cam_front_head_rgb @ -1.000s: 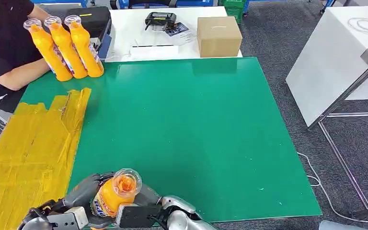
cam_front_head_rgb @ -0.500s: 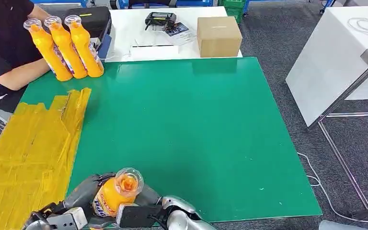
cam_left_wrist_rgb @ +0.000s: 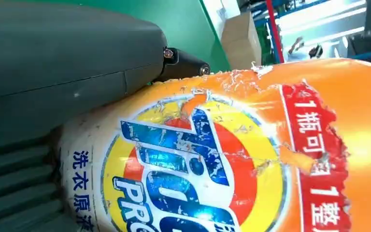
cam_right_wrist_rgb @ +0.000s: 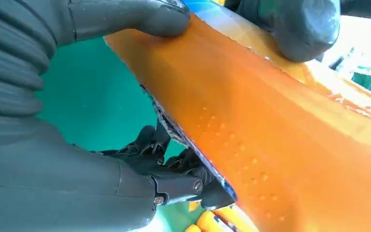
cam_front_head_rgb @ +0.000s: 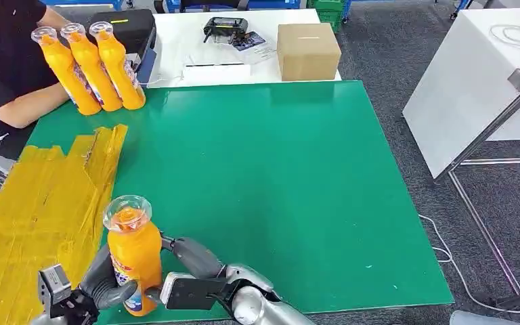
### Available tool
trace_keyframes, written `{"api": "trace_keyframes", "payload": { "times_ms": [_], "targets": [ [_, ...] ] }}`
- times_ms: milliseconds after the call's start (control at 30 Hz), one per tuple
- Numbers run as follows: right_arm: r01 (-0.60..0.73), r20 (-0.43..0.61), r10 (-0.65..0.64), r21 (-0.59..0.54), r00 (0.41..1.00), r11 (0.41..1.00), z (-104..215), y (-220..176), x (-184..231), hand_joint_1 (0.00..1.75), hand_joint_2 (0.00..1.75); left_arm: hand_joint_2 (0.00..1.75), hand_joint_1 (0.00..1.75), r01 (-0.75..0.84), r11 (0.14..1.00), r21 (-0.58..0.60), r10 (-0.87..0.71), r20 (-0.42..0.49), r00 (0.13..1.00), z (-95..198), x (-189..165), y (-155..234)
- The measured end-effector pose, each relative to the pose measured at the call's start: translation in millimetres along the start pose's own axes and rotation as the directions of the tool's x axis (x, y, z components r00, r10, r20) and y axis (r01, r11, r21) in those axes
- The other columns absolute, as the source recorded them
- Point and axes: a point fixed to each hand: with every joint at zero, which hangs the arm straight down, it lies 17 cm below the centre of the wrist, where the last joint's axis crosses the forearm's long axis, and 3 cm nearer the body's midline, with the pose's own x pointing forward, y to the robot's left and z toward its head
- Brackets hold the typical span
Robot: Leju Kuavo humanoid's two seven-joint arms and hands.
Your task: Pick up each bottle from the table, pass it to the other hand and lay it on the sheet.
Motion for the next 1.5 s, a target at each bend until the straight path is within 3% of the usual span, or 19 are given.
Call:
{"api": "trace_keyframes", "payload": {
  "times_ms": [1100,1133,1167,1267,1300,1400,1433,1500],
  "targets": [
    [-0.023,0.031,0.024,-0.019,0.999,1.000,-6,-10,15,1.75,1.75,1.75,1.75,-0.123,0.987,0.103,0.115,0.081,0.990,-5,16,15],
    [-0.023,0.031,0.024,-0.021,0.999,1.000,-7,-11,15,1.75,1.75,1.75,0.00,-0.119,0.988,0.098,0.111,0.077,0.991,-5,15,14],
    [-0.024,0.028,0.024,-0.024,0.999,0.999,-6,-12,14,1.75,1.75,0.00,0.00,-0.111,0.989,0.093,0.104,0.073,0.992,-6,14,12],
    [-0.027,0.025,0.028,-0.031,0.999,0.999,-6,-17,13,1.75,1.75,0.00,0.00,-0.082,0.995,0.053,0.078,0.068,0.995,-5,12,1],
    [-0.028,0.025,0.029,-0.032,0.999,0.999,-6,-18,13,1.75,1.75,1.75,0.00,-0.069,0.997,0.040,0.066,0.069,0.995,-5,12,-3],
    [-0.029,0.024,0.029,-0.033,0.999,0.999,-6,-19,12,1.75,1.75,1.75,0.00,-0.051,0.999,0.017,0.049,0.091,0.995,-6,17,-9],
    [-0.029,0.023,0.029,-0.034,0.999,0.999,-6,-19,12,1.75,1.75,1.75,1.75,-0.051,0.999,0.013,0.050,0.095,0.994,-6,17,-10],
    [-0.028,0.023,0.029,-0.038,0.999,0.999,-6,-21,12,1.75,1.75,1.75,1.75,-0.051,0.999,0.011,0.050,0.100,0.994,-7,18,-11]
  ]
}}
